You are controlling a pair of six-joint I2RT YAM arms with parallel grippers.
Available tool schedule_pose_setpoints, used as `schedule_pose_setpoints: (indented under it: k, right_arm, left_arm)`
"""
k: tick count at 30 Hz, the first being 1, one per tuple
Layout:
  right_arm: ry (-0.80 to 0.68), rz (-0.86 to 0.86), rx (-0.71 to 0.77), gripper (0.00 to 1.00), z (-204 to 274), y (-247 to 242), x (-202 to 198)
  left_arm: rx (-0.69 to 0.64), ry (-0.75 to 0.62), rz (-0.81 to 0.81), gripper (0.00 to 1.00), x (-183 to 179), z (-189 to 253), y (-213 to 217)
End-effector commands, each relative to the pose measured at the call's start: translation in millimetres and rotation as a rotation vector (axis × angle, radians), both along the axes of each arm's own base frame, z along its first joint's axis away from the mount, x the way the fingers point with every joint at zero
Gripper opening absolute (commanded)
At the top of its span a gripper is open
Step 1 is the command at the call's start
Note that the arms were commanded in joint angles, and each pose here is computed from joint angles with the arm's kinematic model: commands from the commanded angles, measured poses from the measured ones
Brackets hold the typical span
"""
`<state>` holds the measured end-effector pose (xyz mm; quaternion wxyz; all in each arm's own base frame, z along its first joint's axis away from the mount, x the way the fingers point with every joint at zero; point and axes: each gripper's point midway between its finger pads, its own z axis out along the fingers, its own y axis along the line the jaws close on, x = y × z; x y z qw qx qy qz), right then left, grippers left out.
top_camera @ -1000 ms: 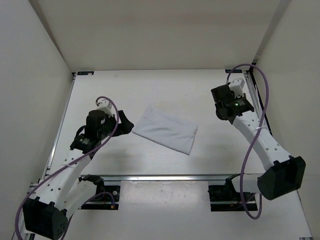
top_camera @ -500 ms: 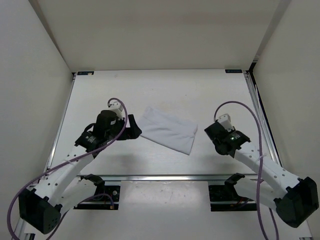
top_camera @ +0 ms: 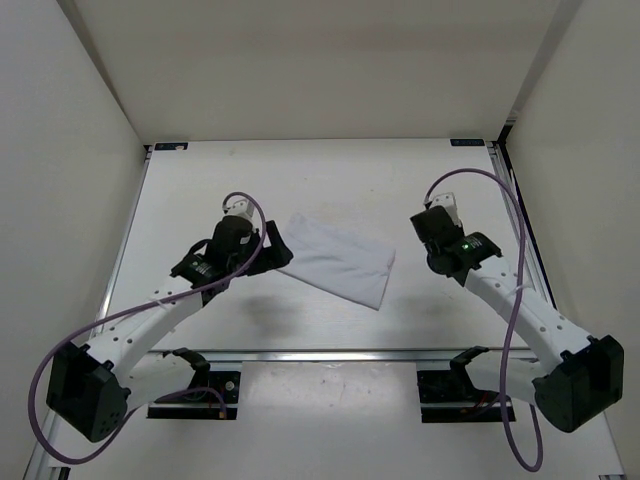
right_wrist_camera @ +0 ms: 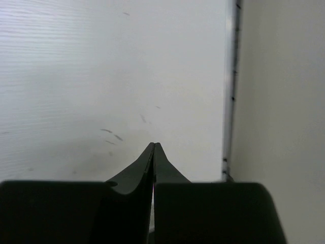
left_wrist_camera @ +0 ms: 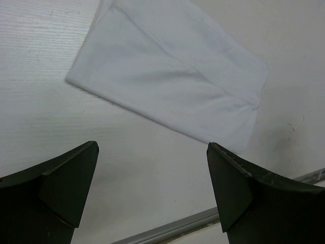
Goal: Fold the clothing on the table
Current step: Fold the skirt
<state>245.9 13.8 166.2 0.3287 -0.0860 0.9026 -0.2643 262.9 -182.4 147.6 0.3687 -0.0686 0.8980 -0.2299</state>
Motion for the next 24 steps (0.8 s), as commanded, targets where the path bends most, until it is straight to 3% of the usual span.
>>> schedule_pose_setpoints:
  k: [1, 3, 5, 7, 9, 10, 13, 15, 17, 21, 24]
  right_arm:
    - [-0.087, 0.283, 0.231, 0.00, 15, 50, 38]
    - [-0.250, 0.388, 0.247, 0.01, 40, 74, 71]
    - [-0.467, 0.515, 0.360, 0.00, 88, 106, 104]
    - [-0.501, 0.665, 0.443, 0.30, 100, 134, 107]
    - [-0.383, 0.763, 0.486, 0.30, 76, 148, 99]
    - [-0.311, 0.869, 0.533, 0.36, 65, 164, 89]
    - [-0.055, 0.964, 0.577, 0.51, 17, 166, 56]
    - [0.096, 0.960, 0.596, 0.59, -7, 159, 40]
    - [0.217, 0.887, 0.583, 0.61, -42, 147, 37]
    - [0.293, 0.823, 0.819, 0.63, -54, 136, 33]
    - [0.272, 0.753, 0.965, 0.63, -45, 127, 41]
  left_arm:
    - [-0.071, -0.035, 0.036, 0.99, 14, 18, -3]
    - [-0.068, -0.032, 0.042, 0.99, 16, 16, -4]
    - [-0.070, -0.029, 0.061, 0.99, 19, 17, -7]
    - [-0.069, -0.046, 0.075, 0.99, 21, 25, -15]
    - [-0.051, -0.005, 0.117, 0.98, 21, 17, -23]
    - [-0.065, 0.038, 0.142, 0.99, 22, 9, -29]
    - [-0.099, 0.166, 0.155, 0.97, 12, -14, -48]
    - [-0.116, 0.198, 0.121, 0.98, 7, -24, -59]
    - [-0.120, 0.213, 0.097, 0.98, 7, -30, -64]
    - [-0.144, 0.240, 0.053, 0.98, 5, -42, -71]
    - [-0.120, 0.250, 0.050, 0.99, 12, -53, -62]
